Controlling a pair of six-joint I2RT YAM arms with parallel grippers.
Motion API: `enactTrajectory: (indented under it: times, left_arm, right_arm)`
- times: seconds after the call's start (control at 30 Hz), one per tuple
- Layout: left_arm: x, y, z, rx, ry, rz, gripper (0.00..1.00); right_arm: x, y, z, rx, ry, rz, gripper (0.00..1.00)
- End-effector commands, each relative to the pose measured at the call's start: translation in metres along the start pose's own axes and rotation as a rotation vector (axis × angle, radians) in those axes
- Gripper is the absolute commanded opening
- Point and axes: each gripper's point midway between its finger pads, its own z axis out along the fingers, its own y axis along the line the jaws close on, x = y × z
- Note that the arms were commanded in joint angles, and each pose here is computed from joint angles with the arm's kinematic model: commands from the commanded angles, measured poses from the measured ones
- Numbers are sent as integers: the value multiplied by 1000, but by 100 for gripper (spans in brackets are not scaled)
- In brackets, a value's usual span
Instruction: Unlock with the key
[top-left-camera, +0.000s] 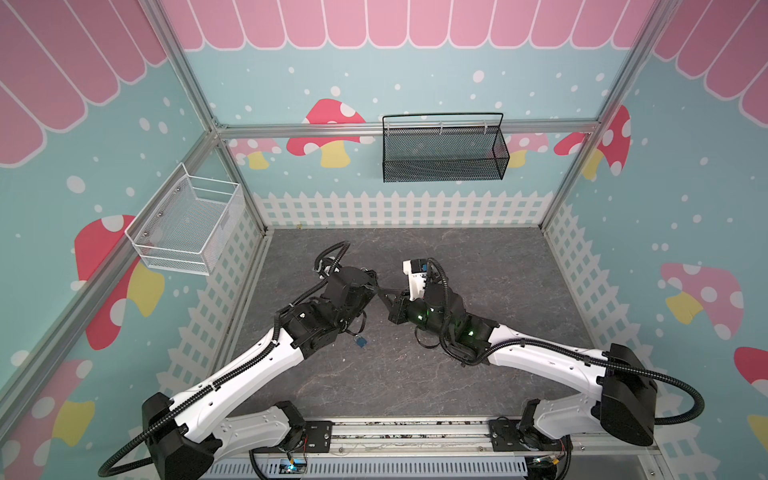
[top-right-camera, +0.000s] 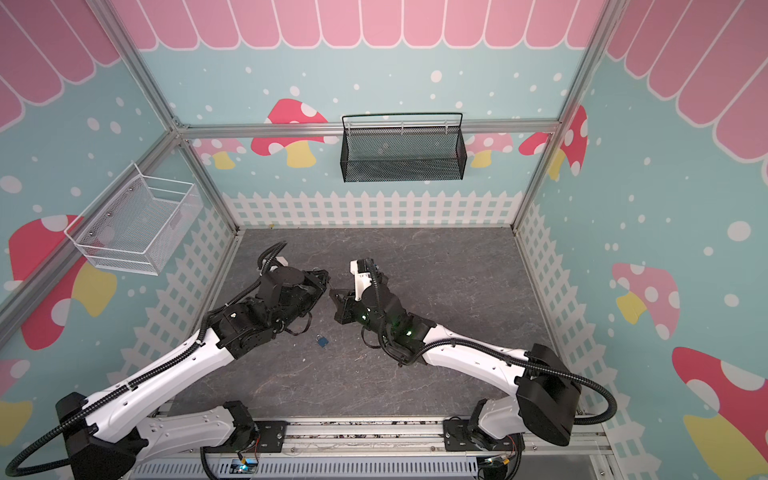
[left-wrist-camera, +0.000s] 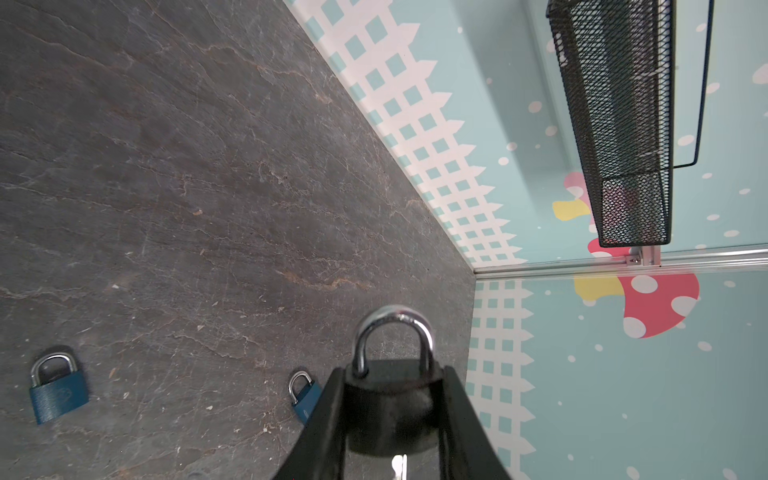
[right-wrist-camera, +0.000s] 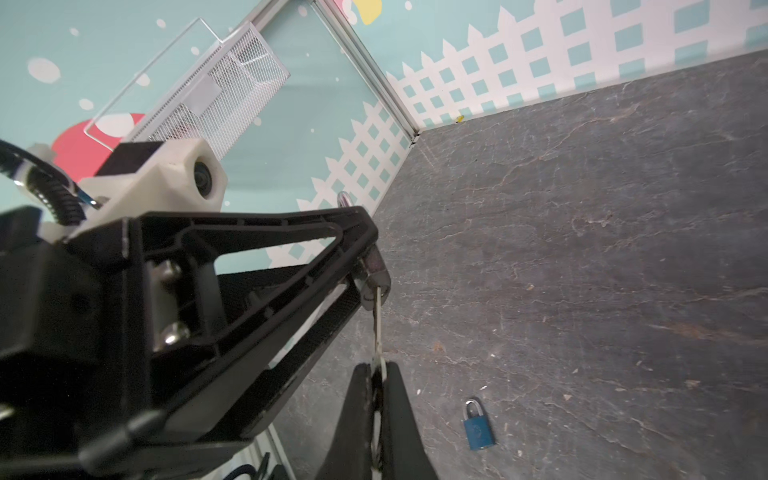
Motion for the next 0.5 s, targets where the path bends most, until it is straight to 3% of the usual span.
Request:
enactTrajectory:
  times: [0.0,0.27,0.47]
  left_arm:
    - [49,-5,-7,36,235,21,0]
    - [57,1,-12,40,283,13,0]
    - [60,13,-9,16,285,27,0]
  right_arm:
    - [-28,20,1,-35,-96,-138,0]
    - [-35,44,-5,-131,-103,-274,0]
    - [-49,70,-19,-274,-104,-144,0]
